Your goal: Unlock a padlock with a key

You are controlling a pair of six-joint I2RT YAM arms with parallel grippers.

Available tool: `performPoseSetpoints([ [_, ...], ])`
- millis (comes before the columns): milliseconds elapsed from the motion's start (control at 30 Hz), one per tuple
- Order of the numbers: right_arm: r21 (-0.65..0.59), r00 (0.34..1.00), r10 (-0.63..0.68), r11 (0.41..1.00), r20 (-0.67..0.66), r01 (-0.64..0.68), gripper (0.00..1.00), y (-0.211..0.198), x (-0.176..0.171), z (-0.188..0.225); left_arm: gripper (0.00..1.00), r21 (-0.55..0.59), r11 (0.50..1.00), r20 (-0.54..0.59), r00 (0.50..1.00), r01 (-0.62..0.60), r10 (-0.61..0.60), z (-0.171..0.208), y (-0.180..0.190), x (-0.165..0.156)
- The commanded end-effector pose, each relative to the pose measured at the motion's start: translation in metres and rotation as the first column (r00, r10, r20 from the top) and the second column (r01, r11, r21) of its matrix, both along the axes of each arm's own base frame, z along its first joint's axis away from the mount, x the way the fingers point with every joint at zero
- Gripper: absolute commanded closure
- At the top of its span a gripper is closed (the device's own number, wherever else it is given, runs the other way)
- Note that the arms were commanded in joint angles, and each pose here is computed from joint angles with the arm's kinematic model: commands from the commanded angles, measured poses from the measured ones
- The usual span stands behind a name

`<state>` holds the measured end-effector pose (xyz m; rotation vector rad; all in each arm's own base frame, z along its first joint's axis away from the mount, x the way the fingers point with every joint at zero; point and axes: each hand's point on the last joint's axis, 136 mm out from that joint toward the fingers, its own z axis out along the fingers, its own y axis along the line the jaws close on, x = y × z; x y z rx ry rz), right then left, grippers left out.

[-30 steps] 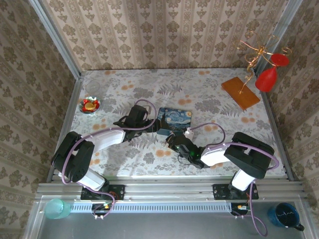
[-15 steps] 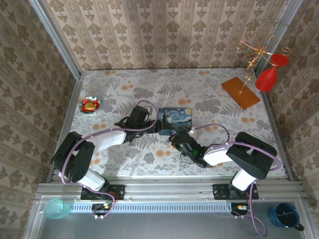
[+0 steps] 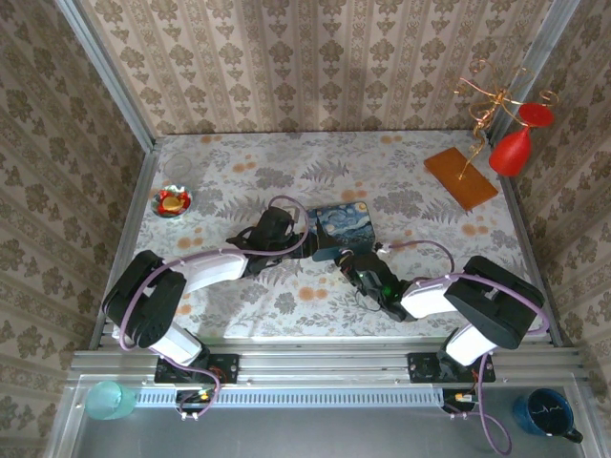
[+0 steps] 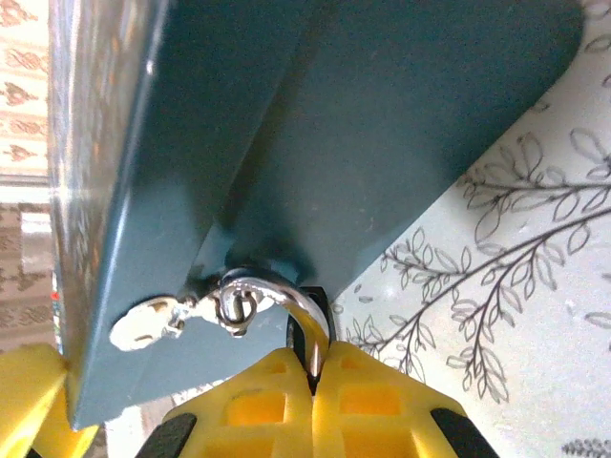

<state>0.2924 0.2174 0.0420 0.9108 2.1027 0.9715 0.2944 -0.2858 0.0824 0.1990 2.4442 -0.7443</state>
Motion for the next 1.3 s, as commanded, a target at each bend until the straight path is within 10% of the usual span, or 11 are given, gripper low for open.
performPoseSetpoints([
  [0,0.066,0.998,-0.059,0.996,0.0,0.058,1.0,-0.011,0.002,0.006,0.37,0.126,0.99,-0.056,0.996,-0.064,0.071,-0.028,0.025,-0.003],
  [1267,0.081,0.996,0.0,0.997,-0.089,0.007,1.0,-0.022,-0.003,-0.004,0.36,0.074,0.996,-0.023,0.998,0.054,-0.052,0.006,-0.013,-0.002],
])
